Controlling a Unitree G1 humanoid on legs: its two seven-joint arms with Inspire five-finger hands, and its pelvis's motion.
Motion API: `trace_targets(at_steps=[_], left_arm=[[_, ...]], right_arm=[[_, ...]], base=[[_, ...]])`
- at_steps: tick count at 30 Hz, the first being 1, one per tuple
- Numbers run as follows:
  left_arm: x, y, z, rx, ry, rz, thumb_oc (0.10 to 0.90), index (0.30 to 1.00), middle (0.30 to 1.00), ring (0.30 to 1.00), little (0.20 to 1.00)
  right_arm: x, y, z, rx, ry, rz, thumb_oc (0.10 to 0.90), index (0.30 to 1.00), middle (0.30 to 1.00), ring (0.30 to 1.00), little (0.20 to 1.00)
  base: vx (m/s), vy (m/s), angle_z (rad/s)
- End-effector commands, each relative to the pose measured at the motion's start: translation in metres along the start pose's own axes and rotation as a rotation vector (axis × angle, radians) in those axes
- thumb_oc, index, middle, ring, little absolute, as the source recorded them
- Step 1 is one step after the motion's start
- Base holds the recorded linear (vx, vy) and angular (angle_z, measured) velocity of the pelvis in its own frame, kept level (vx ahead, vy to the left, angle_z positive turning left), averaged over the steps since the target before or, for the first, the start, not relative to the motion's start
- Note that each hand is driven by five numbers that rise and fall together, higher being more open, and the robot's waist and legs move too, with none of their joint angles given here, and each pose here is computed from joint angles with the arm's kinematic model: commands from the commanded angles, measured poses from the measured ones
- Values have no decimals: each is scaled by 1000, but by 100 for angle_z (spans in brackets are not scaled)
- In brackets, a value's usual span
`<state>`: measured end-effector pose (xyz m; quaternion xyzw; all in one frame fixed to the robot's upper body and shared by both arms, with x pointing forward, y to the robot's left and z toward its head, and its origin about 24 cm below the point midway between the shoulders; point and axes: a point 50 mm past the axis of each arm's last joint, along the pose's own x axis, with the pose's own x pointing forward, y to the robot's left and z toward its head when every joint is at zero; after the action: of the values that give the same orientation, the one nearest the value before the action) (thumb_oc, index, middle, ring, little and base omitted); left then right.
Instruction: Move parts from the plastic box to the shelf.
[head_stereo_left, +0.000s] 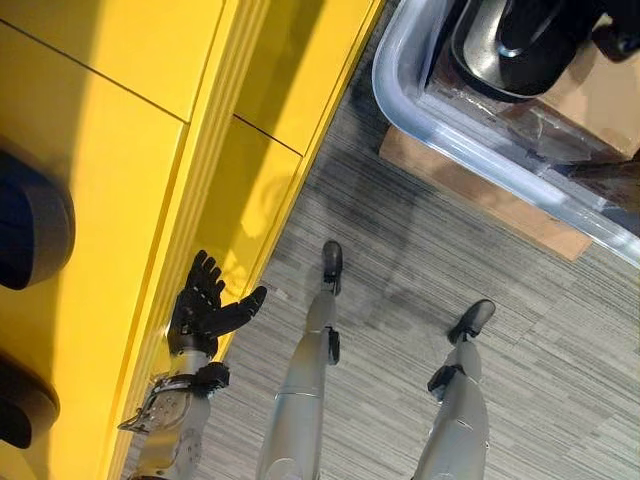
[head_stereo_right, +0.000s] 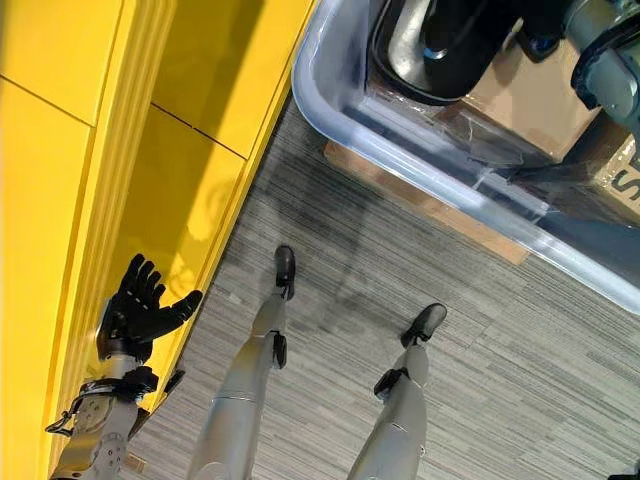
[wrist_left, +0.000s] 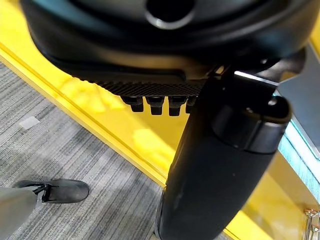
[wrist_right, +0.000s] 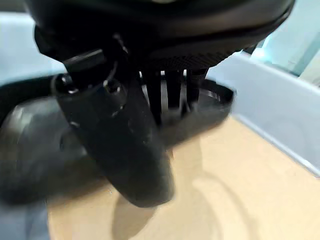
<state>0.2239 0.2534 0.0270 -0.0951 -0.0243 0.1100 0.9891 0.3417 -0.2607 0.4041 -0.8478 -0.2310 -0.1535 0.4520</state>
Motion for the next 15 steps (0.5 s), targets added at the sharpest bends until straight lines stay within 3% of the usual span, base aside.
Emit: trace_targets(at_steps=[1,15], left_arm=[[0,20,35,-3,-170,68,900,1000,1000,1000,1000],[2,16,34,9,-164,47,900,1000,1000,1000,1000]], right_arm=[[-6,-5,-29,-88,91,69,400,300,300,300,300],[-7,7,-13,-67,18,91,400,300,300,300,300]], base=[[0,0,0],[-2,-2,0]])
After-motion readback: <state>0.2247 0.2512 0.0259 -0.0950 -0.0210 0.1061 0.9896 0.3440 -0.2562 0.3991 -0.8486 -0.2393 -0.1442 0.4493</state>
